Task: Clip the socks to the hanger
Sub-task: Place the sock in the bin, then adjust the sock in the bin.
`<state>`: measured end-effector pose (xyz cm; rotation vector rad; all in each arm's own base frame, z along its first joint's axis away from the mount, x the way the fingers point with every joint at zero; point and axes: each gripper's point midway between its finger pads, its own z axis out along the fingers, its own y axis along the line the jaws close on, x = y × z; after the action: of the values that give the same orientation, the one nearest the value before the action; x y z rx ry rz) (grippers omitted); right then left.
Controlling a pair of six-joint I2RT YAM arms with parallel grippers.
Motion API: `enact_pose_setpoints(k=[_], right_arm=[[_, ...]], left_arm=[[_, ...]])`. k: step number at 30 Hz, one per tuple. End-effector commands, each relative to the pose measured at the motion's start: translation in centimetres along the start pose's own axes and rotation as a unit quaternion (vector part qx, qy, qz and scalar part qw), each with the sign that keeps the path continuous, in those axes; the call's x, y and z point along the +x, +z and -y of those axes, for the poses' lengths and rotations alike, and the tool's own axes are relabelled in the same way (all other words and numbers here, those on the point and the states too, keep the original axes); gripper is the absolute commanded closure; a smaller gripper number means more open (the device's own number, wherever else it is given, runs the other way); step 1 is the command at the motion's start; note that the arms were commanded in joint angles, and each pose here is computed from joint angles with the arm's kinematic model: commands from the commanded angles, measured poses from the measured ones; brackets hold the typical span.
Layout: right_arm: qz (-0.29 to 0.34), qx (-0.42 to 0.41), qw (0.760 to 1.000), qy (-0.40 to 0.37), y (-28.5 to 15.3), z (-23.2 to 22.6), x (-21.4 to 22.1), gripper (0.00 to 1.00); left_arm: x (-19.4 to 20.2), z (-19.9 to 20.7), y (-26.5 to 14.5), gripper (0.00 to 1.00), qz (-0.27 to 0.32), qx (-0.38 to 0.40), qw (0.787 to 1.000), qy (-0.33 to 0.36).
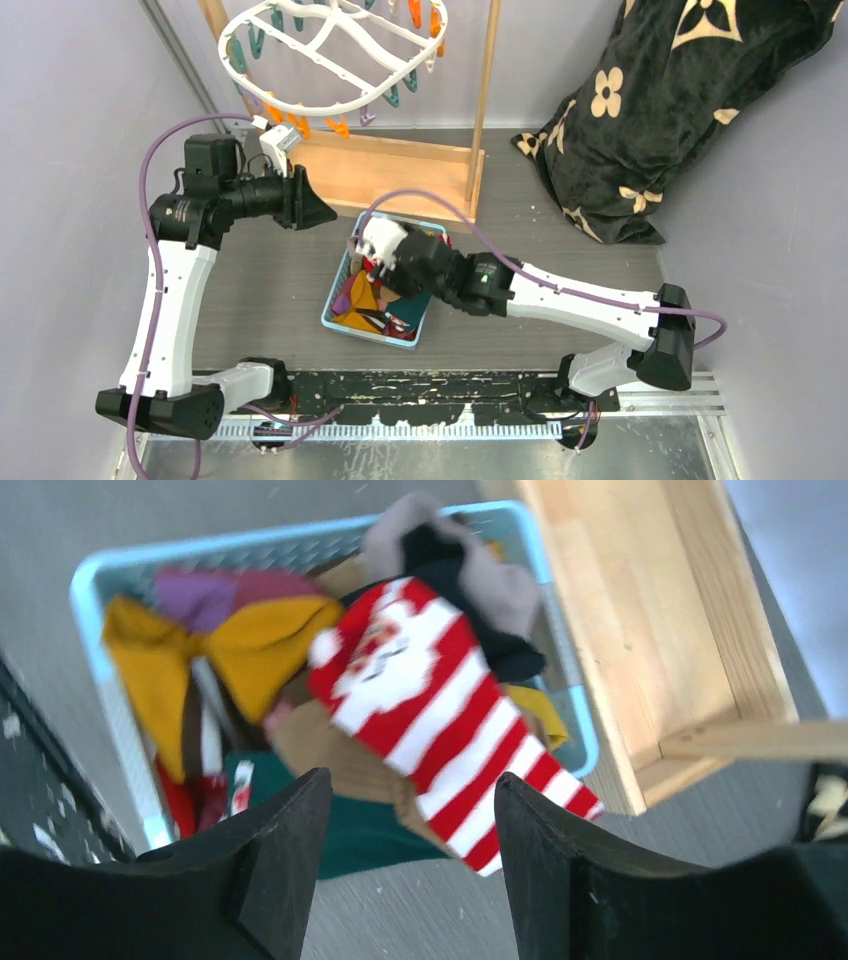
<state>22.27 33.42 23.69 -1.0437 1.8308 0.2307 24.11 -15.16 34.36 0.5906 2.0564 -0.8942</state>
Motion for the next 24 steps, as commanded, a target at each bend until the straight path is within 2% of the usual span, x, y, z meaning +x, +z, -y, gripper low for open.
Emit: enact_pose_setpoints(k=[1,6,11,15,21,22,24], right_arm=[[-0.005,-0.071,0.979,-0.189,-0.2,-2.5,1.5,0.34],[0.004,-0.081,0.954,-0.287,0.3,-3.4,2.7,0.24],[-0.023,-0.065,0.934,-0.351,3.1,-3.6,3.7,0.24],[-0.009,-0.026,0.928,-0.372,5.6,-3.1,2.9,0.26],[0.051,0.005,0.948,-0.315,6.5,-2.5,-0.5,0.43],[0.063,0.006,0.951,-0.304,6.3,-2.5,-1.2,0.47],[0.073,0.003,0.954,-0.291,6.0,-2.4,-2.1,0.67]], left_arm=[[-2.0,0.6,-0.7,0.66,0.029,0.008,1.0,0.002],[-2.5,0.2,-1.4,0.66,0.041,0.006,0.999,-0.004],[-3.0,0.2,-1.9,0.66,0.05,0.013,0.999,-0.016],[-3.0,0.4,-2.2,0.66,0.05,0.023,0.998,-0.021],[-1.7,0.3,-2.1,0.64,0.045,0.022,0.999,-0.01],[-1.4,0.2,-2.0,0.64,0.044,0.021,0.999,-0.007],[-0.9,0.0,-1.9,0.64,0.044,0.019,0.999,-0.002]])
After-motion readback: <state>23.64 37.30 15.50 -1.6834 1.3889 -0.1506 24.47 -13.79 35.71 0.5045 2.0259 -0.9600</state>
